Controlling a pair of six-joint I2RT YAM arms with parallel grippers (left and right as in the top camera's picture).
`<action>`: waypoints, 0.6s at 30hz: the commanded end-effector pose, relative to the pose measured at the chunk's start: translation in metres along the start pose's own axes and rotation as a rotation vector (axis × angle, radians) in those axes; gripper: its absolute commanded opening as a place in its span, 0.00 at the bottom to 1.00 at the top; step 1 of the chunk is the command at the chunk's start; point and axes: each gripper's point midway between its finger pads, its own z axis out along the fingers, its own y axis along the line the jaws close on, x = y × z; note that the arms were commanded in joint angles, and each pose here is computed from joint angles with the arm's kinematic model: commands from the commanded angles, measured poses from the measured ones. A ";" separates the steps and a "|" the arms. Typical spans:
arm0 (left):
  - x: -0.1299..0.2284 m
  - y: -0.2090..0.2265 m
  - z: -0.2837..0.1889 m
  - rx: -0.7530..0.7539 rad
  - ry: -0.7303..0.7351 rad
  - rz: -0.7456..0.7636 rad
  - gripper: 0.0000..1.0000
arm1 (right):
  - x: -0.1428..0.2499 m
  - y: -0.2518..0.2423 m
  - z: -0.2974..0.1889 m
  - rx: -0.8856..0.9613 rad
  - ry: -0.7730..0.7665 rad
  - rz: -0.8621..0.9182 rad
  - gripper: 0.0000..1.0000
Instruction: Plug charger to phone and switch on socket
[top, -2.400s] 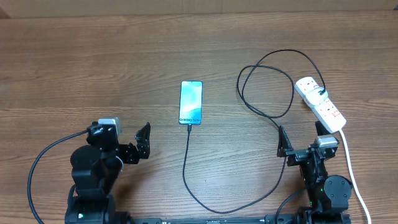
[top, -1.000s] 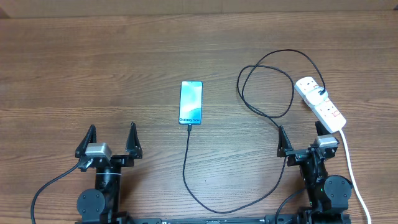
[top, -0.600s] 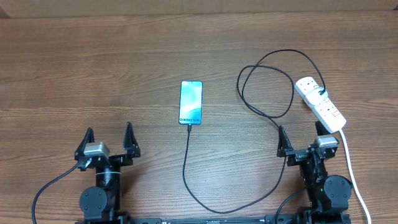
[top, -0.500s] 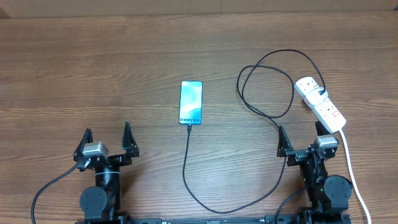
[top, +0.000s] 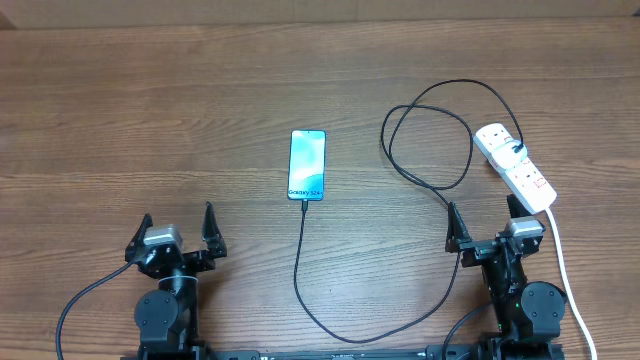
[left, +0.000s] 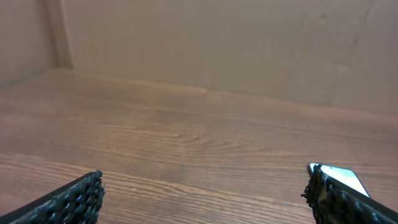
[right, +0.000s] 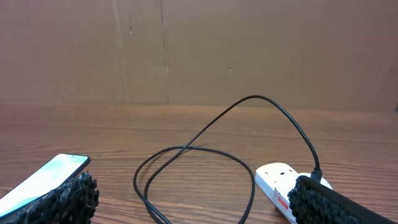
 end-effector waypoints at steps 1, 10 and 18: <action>0.001 -0.006 -0.001 0.027 -0.003 0.049 1.00 | 0.002 0.000 0.000 0.002 -0.003 -0.002 1.00; 0.001 -0.006 -0.001 0.027 -0.002 0.030 1.00 | 0.002 0.000 0.000 0.002 -0.003 -0.002 1.00; 0.002 -0.012 -0.001 0.061 0.004 0.117 1.00 | 0.002 0.000 0.000 0.002 -0.003 -0.002 1.00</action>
